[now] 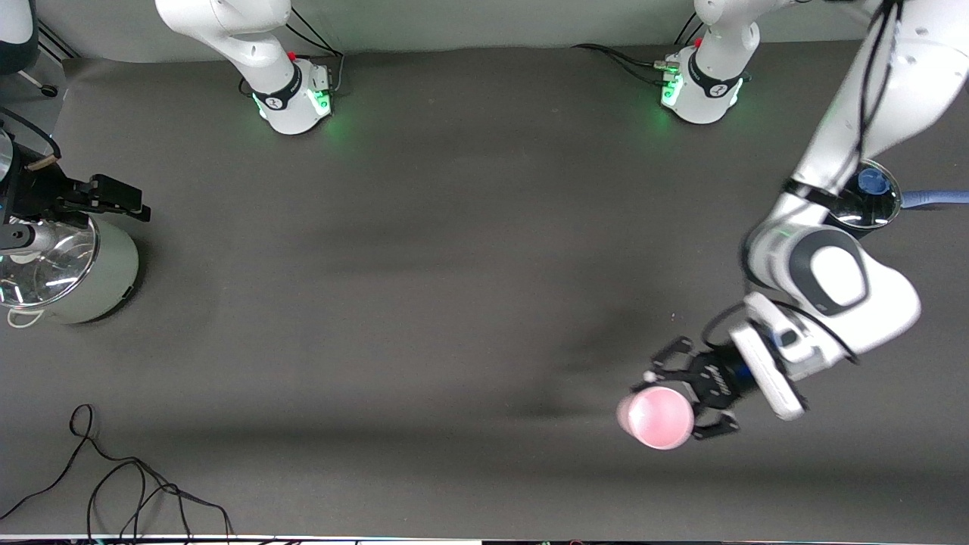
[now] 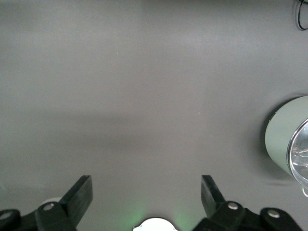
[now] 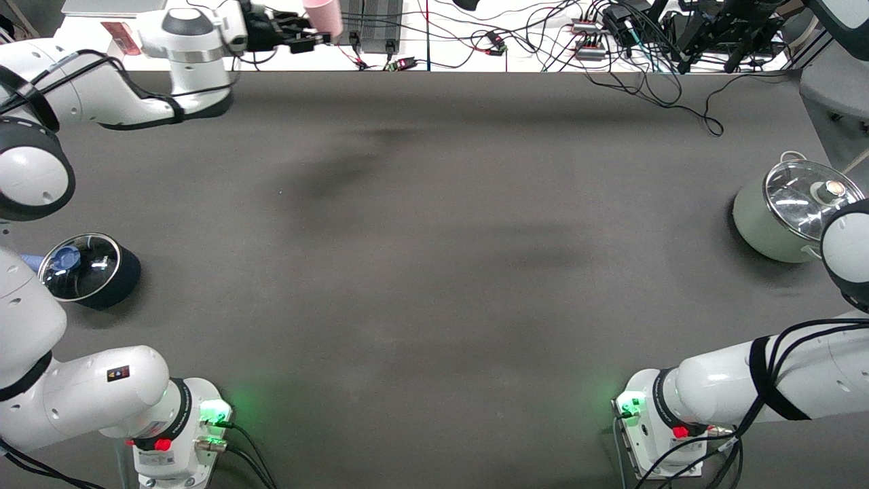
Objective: Transfer pink cup from left to right arm
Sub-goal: 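Lift the pink cup and carry it toward the table middle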
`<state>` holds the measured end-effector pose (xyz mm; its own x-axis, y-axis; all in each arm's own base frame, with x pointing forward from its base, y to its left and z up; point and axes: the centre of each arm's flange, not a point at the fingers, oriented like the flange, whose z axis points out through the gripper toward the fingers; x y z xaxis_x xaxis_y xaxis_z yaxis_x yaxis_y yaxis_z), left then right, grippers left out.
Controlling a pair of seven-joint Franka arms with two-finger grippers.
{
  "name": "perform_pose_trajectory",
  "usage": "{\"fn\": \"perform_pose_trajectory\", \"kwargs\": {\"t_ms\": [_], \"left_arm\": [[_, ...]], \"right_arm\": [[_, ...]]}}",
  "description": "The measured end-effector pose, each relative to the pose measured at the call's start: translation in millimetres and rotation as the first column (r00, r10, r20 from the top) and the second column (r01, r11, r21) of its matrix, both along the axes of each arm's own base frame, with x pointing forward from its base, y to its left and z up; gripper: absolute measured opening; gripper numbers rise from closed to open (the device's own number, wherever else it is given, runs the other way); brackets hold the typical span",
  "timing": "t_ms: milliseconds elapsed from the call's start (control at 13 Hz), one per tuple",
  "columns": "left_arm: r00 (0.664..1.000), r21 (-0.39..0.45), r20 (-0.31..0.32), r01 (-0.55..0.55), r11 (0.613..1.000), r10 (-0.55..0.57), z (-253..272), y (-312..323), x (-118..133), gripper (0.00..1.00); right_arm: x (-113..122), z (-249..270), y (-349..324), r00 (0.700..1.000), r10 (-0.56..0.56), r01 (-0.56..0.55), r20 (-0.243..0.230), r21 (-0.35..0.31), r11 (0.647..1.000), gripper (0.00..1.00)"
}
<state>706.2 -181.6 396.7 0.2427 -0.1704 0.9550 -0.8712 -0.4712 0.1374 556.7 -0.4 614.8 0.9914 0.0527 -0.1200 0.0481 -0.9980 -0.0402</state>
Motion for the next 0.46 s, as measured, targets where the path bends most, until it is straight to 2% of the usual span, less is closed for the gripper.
{"fn": "perform_pose_trajectory", "kwargs": {"t_ms": [154, 462], "left_arm": [[0.998, -0.002, -0.004, -0.065, 0.998, 0.065, 24.2, -50.6, -27.0, 0.63], [0.991, 0.065, -0.009, -0.135, 0.989, 0.136, 46.7, -150.0, -97.3, 0.63]], "right_arm": [[0.0, 0.0, 0.0, 1.000, 0.000, 0.000, 0.000, 0.000, 1.000, 1.00], [-1.0, -0.8, -0.1, 1.000, 0.000, 0.000, -0.009, 0.000, 1.000, 1.00]]}}
